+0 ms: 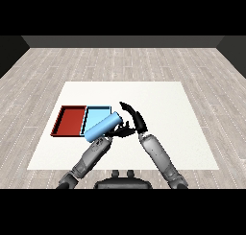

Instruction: Pick the blue can and put it in the blue box

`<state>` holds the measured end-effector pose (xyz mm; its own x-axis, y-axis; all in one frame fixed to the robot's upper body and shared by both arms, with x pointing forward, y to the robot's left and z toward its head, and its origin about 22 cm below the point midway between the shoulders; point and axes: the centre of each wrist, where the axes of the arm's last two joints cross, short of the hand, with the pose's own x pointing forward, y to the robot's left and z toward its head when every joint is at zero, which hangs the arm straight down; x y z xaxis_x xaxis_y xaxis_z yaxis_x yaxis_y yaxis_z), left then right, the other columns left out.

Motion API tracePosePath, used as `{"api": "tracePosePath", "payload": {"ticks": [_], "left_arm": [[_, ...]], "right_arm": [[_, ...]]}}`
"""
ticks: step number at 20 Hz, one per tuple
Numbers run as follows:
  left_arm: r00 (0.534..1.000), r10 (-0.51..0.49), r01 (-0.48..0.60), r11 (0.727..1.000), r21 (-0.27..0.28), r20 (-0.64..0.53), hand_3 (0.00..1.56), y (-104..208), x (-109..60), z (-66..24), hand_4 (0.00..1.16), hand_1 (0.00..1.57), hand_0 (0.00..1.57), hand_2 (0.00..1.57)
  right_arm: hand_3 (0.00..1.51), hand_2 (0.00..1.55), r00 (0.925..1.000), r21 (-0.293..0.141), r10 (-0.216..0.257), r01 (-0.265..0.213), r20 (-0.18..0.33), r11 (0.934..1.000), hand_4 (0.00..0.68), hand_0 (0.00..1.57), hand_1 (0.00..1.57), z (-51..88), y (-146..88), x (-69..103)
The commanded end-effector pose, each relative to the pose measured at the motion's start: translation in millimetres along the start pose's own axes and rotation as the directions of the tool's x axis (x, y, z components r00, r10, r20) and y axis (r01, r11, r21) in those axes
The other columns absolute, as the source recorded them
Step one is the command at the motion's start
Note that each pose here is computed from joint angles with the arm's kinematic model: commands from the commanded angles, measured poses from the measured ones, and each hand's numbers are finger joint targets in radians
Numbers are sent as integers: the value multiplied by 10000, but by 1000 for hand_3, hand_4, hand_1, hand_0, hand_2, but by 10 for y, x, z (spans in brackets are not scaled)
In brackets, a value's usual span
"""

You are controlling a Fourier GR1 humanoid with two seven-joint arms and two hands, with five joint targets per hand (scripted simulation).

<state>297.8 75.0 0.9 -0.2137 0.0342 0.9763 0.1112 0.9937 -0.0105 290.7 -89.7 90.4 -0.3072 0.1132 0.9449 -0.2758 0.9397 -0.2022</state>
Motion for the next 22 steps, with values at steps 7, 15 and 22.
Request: {"api": "tracePosePath", "payload": {"ticks": [7, 15, 22], "left_arm": [[9966, -728, 754, 9946, 716, -392, 1484, 250, -47, -23, 1136, 1571, 1571, 1571], [9731, -1979, 2141, 9660, 1451, -1178, 1486, 1041, -99, -142, 1137, 1571, 1571, 1571], [8869, -3473, 4125, 8922, 1838, -3045, 1490, 1772, -141, -325, 1103, 1571, 1571, 1571]], "right_arm": [[0, 0, 9964, -1630, -851, 846, 40, 9830, 0, 0, 0, 101, -366, 74], [0, 0, 9880, -2399, -1514, 1397, -311, 9607, 0, 0, 0, 387, -657, -373], [0, 0, 9714, -2595, -2364, 2232, -204, 9396, 0, 0, 0, 339, -750, -402]]}}
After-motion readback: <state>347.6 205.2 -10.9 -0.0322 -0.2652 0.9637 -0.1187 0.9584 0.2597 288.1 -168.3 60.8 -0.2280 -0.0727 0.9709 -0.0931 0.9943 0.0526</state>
